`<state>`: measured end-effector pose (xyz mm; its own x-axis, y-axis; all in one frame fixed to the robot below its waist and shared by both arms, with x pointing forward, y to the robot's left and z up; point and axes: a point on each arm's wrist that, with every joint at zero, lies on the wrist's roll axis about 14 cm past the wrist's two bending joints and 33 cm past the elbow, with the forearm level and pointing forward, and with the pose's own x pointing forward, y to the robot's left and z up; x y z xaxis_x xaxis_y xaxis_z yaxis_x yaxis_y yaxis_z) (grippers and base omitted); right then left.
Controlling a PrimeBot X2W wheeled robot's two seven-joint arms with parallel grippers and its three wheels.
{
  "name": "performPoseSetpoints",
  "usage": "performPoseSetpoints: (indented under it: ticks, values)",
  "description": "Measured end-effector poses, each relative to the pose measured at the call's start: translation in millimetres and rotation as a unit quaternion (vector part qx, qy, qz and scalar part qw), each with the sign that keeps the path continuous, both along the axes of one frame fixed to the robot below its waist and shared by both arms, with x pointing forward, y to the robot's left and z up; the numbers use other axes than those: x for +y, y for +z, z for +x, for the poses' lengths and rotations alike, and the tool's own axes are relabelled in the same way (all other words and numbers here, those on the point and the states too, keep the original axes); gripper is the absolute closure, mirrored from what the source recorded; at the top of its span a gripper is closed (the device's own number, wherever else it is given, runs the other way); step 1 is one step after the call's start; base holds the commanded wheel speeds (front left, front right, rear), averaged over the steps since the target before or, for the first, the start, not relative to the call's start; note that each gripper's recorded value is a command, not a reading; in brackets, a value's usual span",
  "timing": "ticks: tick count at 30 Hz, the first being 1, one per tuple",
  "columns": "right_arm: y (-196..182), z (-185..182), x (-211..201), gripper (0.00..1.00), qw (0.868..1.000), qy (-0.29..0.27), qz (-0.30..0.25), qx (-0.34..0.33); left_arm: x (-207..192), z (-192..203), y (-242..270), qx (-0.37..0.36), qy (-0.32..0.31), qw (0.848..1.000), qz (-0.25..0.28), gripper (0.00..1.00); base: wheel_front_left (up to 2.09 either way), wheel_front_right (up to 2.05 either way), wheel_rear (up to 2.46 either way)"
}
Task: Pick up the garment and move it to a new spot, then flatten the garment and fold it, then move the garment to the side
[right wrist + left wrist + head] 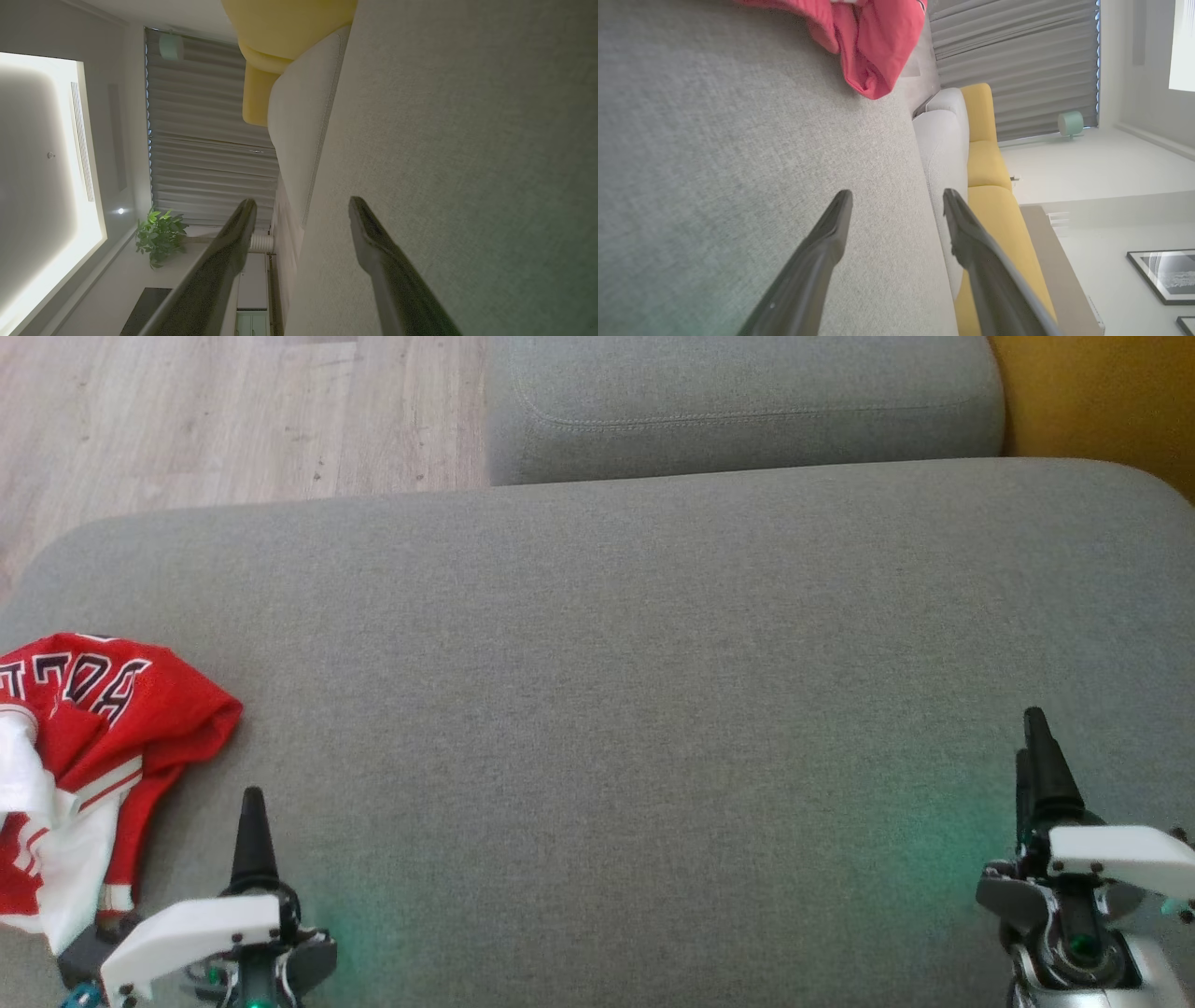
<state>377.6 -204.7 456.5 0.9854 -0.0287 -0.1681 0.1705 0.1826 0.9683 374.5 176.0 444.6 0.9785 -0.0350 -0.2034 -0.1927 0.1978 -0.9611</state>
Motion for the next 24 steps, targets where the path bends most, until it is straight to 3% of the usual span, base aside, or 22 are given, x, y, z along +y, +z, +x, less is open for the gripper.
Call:
performPoseSetpoints:
  ticks: [15,24]
  values:
    - [13.4,22.6,6.8,0.0,0.992,0.034,-0.117,-0.013,-13.2,21.1,10.0,-0.019,-0.045,0.993,0.112,0.0,0.0,0.0,0.0]
    - [12.0,28.0,13.5,0.0,0.978,0.059,-0.199,-0.011,-20.2,25.7,7.0,-0.02,-0.073,0.979,0.19,0.0,0.0,0.0,0.0]
